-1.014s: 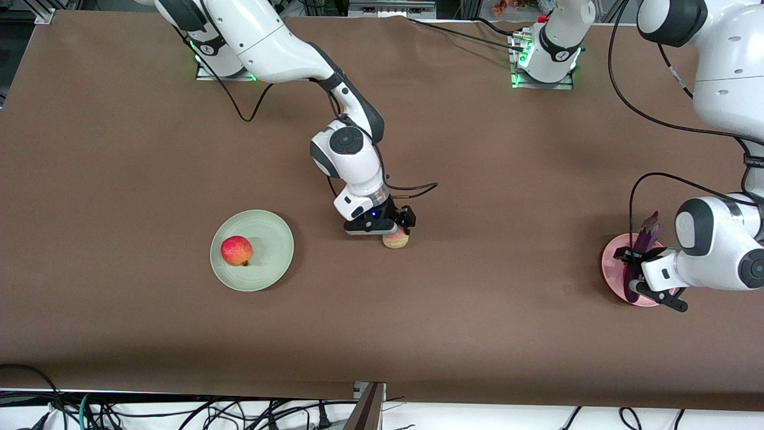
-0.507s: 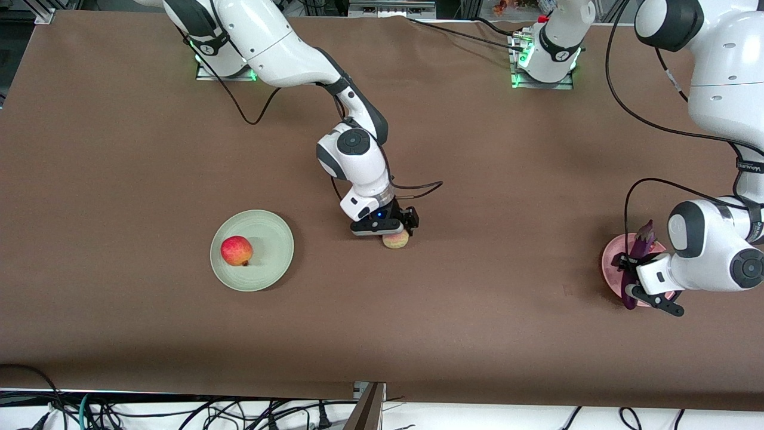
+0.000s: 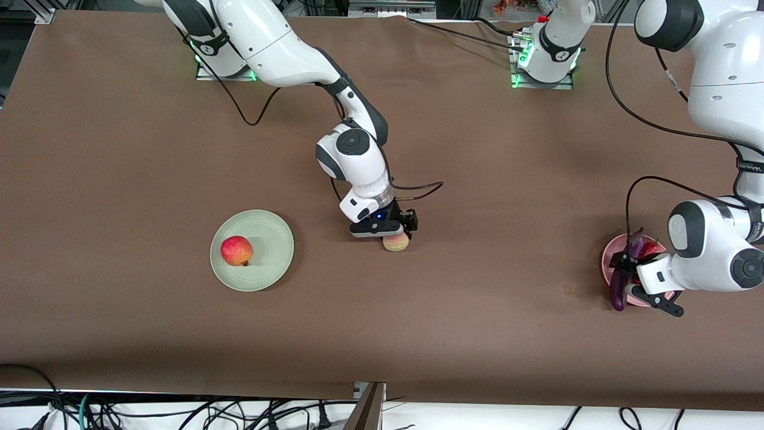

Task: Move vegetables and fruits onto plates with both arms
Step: 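Lower the eggplant onto the pink plate while the right gripper carries the peach, then release the eggplant with the left gripper while the right gripper places the peach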

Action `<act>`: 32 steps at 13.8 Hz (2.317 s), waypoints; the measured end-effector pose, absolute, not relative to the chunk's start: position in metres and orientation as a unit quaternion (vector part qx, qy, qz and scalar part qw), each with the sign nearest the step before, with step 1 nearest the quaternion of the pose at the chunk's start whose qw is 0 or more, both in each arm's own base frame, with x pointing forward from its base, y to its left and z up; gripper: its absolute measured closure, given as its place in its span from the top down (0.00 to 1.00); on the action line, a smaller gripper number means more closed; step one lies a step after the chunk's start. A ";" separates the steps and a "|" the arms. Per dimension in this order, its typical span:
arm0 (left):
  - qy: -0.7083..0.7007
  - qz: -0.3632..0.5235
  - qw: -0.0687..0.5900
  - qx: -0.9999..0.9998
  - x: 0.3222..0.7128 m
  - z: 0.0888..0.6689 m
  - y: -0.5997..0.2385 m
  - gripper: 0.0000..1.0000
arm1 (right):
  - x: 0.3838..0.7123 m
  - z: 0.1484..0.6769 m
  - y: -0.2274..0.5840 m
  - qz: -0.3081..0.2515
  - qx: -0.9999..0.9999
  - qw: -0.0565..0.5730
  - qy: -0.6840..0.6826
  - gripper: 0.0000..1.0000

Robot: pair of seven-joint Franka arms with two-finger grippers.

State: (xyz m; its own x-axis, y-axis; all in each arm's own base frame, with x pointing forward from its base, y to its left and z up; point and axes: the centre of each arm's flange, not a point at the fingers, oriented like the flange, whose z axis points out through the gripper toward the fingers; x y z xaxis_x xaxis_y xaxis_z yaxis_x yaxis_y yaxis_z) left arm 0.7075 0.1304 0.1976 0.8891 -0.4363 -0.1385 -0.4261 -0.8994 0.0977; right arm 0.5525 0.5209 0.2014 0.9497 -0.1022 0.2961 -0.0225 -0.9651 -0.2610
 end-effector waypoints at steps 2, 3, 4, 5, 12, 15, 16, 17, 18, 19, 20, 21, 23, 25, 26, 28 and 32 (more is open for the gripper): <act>-0.221 -0.074 0.030 0.972 0.710 0.202 0.134 0.74 | 0.558 0.237 0.517 -0.132 -0.986 0.095 0.034 0.79; -0.223 -0.072 0.029 0.972 0.711 0.204 0.135 0.76 | 0.563 0.262 0.508 -0.122 -0.989 0.076 0.029 0.79; -0.225 -0.070 0.029 0.971 0.711 0.205 0.137 0.76 | 0.571 0.282 0.492 -0.110 -0.992 0.055 0.020 0.79; -0.227 -0.070 0.029 0.971 0.712 0.206 0.137 0.77 | 0.581 0.298 0.471 -0.095 -0.995 0.033 0.011 0.79; -0.215 -0.085 0.042 0.972 0.707 0.215 0.150 1.00 | 0.663 0.274 0.262 0.013 -0.999 -0.049 0.003 0.79; -0.190 -0.109 0.062 0.974 0.700 0.241 0.144 1.00 | 0.654 0.242 0.254 0.041 -0.997 -0.059 0.004 0.79; -0.178 -0.119 0.064 0.975 0.698 0.255 0.139 1.00 | 0.651 0.236 0.256 0.045 -0.997 -0.060 0.002 0.79; -0.164 -0.127 0.066 0.976 0.696 0.271 0.134 1.00 | 0.649 0.231 0.258 0.049 -0.997 -0.060 0.001 0.79; -0.151 -0.133 0.065 0.977 0.693 0.289 0.128 1.00 | 0.648 0.226 0.258 0.052 -0.997 -0.062 0.001 0.79; -0.139 -0.135 0.062 0.979 0.691 0.308 0.124 1.00 | 0.647 0.222 0.257 0.054 -0.997 -0.062 0.001 0.79; -0.127 -0.134 0.059 0.981 0.689 0.330 0.117 1.00 | 0.647 0.219 0.257 0.055 -0.997 -0.063 0.002 0.79; -0.114 -0.132 0.056 0.983 0.686 0.354 0.110 1.00 | 0.647 0.216 0.256 0.055 -0.997 -0.063 0.002 0.79; -0.087 -0.129 0.048 0.987 0.677 0.404 0.092 1.00 | 0.648 0.213 0.254 0.055 -0.996 -0.063 0.003 0.79; -0.071 -0.120 0.039 0.989 0.665 0.454 0.072 1.00 | 0.656 0.219 0.245 0.048 -0.997 -0.060 0.007 0.94; -0.067 -0.113 0.035 0.991 0.658 0.477 0.062 1.00 | 0.662 0.230 0.240 0.039 -0.998 -0.056 0.003 1.00; -0.056 -0.104 0.026 0.993 0.643 0.518 0.045 1.00 | 0.674 0.267 0.234 0.018 -0.999 -0.047 -0.009 1.00; -0.045 -0.095 0.013 0.994 0.617 0.566 0.023 1.00 | 0.673 0.354 0.207 0.014 -0.998 -0.045 -0.042 1.00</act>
State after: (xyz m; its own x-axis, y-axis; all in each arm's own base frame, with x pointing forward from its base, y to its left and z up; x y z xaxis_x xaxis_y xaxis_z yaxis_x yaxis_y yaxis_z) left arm 0.6173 0.0227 0.5657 0.9778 -0.0913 -0.1886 -0.0863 -0.9957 0.0343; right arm 0.6732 0.2073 0.3543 0.9960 0.0829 -0.0321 0.0855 -0.9923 0.0892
